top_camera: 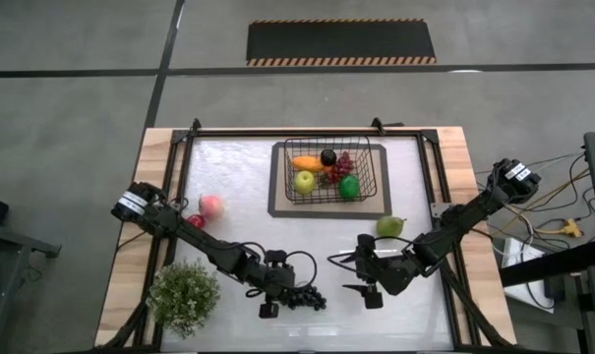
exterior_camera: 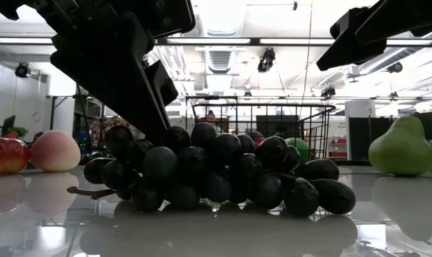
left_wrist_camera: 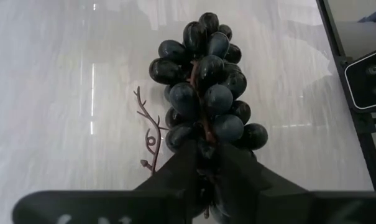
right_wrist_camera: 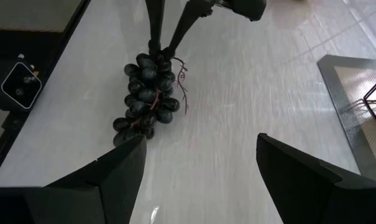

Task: Build produce basket
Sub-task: Put the black grapes into the black wire basket

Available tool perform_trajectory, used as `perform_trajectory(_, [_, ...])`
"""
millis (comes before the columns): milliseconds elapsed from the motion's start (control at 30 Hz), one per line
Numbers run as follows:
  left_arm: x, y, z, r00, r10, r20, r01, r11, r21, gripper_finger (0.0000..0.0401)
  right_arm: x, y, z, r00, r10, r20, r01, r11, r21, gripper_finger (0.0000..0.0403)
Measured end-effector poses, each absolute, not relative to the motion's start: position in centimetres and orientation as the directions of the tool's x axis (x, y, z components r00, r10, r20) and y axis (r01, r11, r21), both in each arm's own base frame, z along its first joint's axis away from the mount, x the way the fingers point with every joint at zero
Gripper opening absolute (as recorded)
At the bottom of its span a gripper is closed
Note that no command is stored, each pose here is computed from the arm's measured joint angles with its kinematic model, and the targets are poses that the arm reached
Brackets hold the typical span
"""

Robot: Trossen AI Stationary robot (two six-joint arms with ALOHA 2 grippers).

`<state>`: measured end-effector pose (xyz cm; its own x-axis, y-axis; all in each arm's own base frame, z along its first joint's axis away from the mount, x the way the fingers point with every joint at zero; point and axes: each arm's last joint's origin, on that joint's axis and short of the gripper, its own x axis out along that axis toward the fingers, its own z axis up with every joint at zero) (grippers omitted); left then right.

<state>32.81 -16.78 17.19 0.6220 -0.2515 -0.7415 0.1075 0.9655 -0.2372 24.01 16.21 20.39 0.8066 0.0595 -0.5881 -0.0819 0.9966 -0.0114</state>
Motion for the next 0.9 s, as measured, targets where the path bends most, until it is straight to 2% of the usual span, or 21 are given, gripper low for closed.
perform_trajectory(333, [32.8,-16.7,18.2,0.645,-0.253,-0.721,0.123,0.966,-0.229,0.0041,24.0,16.2,20.4,0.806,0.060,-0.589,-0.079,0.997,-0.008,0.0286])
perform_trajectory(700, [32.1,-16.1,24.9,0.809,-0.256,-0.529,0.238,0.966,-0.104,0.0040,24.0,16.2,20.7,0.814,0.064,-0.577,-0.111,0.993,-0.047,0.0281])
perform_trajectory(900, [31.6,-14.9,27.8,0.886,-0.206,-0.415,0.229,0.973,0.007,0.0040,23.6,15.9,21.7,0.831,0.077,-0.550,-0.126,0.991,-0.052,0.0283])
